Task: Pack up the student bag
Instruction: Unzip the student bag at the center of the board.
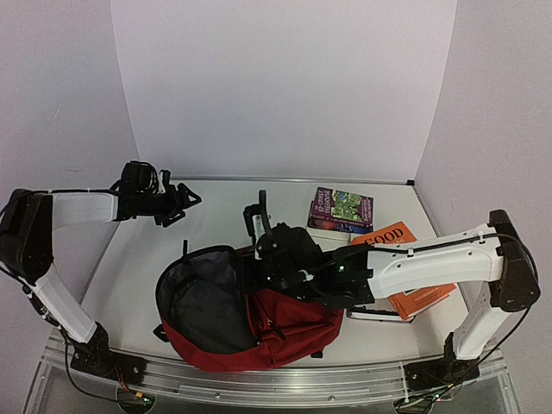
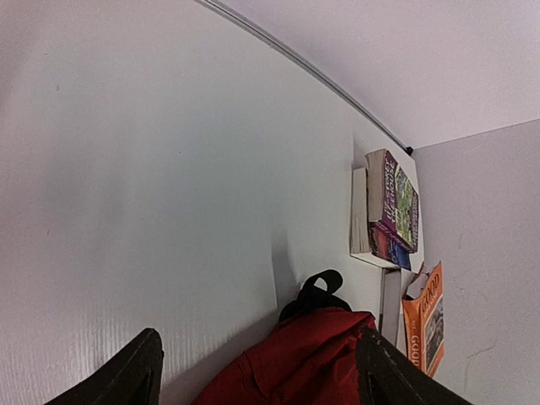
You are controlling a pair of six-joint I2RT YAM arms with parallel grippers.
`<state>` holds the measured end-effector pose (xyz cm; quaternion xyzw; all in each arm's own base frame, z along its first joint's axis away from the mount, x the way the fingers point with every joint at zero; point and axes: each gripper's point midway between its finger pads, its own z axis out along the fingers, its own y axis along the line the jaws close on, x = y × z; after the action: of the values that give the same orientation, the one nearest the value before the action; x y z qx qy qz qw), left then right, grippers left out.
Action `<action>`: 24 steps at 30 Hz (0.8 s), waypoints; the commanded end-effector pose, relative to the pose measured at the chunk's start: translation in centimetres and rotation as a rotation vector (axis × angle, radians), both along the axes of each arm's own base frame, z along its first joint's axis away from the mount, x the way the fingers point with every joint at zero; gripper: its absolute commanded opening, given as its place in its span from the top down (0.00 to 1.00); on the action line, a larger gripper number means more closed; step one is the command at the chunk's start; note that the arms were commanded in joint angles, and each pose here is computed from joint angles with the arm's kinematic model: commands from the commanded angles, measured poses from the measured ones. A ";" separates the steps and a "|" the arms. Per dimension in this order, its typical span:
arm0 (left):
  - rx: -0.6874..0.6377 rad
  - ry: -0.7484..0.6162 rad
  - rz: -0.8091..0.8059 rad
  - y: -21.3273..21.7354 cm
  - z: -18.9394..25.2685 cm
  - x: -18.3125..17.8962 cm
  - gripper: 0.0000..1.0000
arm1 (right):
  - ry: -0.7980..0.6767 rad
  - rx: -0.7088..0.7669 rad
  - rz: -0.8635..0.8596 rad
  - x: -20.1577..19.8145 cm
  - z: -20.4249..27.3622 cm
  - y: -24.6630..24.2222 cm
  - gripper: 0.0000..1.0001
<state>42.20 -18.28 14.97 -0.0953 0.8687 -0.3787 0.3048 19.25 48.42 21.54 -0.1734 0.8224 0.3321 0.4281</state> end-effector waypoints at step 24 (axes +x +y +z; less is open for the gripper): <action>-0.136 0.430 0.118 3.3 -5.8 -19.4 0.18 | 0.133 0.088 -0.334 8.2 -3.0 -6.7 1.00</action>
<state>23.62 -14.52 9.79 -0.2408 0.8792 -0.3820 0.1522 26.16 42.42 16.47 -0.0250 0.8670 0.2951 0.4008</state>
